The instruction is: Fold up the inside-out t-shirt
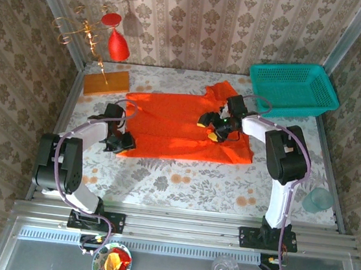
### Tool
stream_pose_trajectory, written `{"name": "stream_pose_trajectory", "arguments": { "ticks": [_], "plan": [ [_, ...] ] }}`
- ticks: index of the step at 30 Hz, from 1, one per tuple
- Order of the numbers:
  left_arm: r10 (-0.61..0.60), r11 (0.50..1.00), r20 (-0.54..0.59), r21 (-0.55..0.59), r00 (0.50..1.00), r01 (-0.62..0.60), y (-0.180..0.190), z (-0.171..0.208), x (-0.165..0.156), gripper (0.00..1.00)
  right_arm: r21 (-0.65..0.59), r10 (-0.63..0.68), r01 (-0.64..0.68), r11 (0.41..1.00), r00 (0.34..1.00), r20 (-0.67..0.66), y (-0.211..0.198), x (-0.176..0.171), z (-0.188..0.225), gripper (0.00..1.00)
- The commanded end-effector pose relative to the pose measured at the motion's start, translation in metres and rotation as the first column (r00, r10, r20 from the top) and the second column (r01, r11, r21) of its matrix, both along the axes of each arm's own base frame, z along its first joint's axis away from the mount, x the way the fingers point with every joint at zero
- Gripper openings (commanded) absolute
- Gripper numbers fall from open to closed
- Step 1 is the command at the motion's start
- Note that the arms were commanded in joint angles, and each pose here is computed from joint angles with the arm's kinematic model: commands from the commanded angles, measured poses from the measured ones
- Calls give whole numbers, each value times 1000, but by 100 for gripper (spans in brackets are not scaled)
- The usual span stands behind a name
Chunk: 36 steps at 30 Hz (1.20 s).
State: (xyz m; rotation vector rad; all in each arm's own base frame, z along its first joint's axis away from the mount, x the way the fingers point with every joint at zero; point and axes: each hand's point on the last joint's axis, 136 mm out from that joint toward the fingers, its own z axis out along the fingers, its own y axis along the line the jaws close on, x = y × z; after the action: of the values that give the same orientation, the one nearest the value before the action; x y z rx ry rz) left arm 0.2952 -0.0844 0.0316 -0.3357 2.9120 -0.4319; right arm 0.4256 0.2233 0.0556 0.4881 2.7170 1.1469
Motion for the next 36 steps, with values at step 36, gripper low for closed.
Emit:
{"name": "stream_pose_trajectory", "arguments": {
  "ticks": [36],
  "plan": [
    [198,977,-107,-59,974,-205,23,-28,-44,13,-317,-353,265,911,899,-261,-167,-157,-50,80]
  ]
}}
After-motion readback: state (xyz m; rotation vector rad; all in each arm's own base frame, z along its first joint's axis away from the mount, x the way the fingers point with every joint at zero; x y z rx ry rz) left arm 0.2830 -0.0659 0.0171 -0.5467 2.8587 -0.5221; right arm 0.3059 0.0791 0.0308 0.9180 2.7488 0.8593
